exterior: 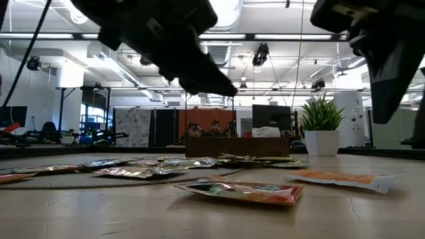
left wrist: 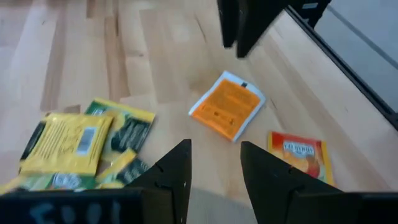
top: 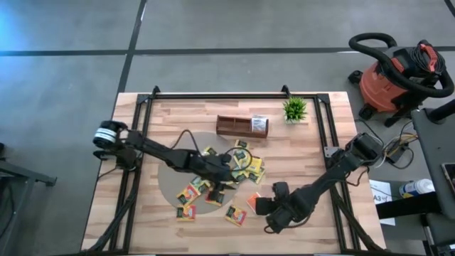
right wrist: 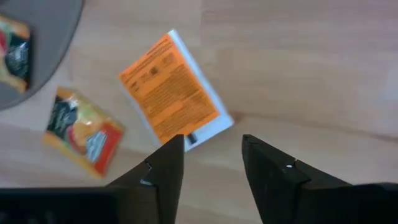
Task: Pick & Place Tea
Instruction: Put the orange tea sachet into the right compartment of the wooden organizer
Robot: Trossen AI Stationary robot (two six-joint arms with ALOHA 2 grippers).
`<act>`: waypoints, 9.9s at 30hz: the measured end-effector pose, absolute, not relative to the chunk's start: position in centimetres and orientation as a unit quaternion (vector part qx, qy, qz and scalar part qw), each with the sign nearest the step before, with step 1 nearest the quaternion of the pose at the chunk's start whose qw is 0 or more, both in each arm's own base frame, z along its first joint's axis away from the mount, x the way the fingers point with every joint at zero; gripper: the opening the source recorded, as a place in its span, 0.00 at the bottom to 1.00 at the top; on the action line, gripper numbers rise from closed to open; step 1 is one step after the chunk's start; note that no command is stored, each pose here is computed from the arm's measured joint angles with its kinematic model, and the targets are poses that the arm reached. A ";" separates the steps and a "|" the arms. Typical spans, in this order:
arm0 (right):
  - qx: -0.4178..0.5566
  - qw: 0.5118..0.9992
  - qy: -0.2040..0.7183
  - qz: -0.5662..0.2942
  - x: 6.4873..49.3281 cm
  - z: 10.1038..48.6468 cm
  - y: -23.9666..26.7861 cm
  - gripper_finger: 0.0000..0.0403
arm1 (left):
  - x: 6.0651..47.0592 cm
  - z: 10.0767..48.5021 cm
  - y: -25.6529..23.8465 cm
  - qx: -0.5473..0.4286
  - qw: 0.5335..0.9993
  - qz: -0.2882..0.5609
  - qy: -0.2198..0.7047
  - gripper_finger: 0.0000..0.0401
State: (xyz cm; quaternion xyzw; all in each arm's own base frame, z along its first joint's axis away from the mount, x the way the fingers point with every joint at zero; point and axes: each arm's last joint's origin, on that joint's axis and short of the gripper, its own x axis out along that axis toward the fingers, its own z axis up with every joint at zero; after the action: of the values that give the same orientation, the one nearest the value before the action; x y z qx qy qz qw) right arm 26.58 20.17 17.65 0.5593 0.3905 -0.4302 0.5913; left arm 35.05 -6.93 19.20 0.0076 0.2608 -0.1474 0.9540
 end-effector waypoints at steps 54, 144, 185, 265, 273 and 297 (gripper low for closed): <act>0.609 0.644 0.260 -0.384 26.9 12.7 17.5 0.53 | 43.0 13.6 -10.4 -0.017 0.911 -0.242 0.333 0.33; 0.654 0.685 0.034 -0.319 28.5 23.3 8.8 0.02 | 34.2 23.9 -11.0 0.224 0.928 0.200 0.223 0.33; 0.616 0.742 0.029 -0.264 29.9 24.9 7.1 0.03 | 35.3 24.9 -8.7 0.292 0.903 0.233 0.212 0.07; 0.082 0.863 0.459 -0.193 31.4 32.9 2.3 0.02 | 34.4 27.4 1.2 -0.136 0.969 0.047 0.200 0.25; 0.099 0.819 0.516 -0.233 30.3 32.3 -1.6 0.02 | 33.0 27.0 0.5 -0.152 0.950 0.069 0.265 0.30; 0.079 0.756 0.632 -0.152 33.9 26.4 -12.9 0.02 | 21.5 25.5 -1.2 -0.209 0.965 0.032 0.155 0.30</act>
State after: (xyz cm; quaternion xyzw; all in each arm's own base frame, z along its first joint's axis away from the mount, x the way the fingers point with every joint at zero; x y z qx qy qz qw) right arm 33.85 -12.92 26.36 0.0790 0.6320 -0.1516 0.7558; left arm 21.53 -1.16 25.47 -0.2087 0.1549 0.0317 0.9651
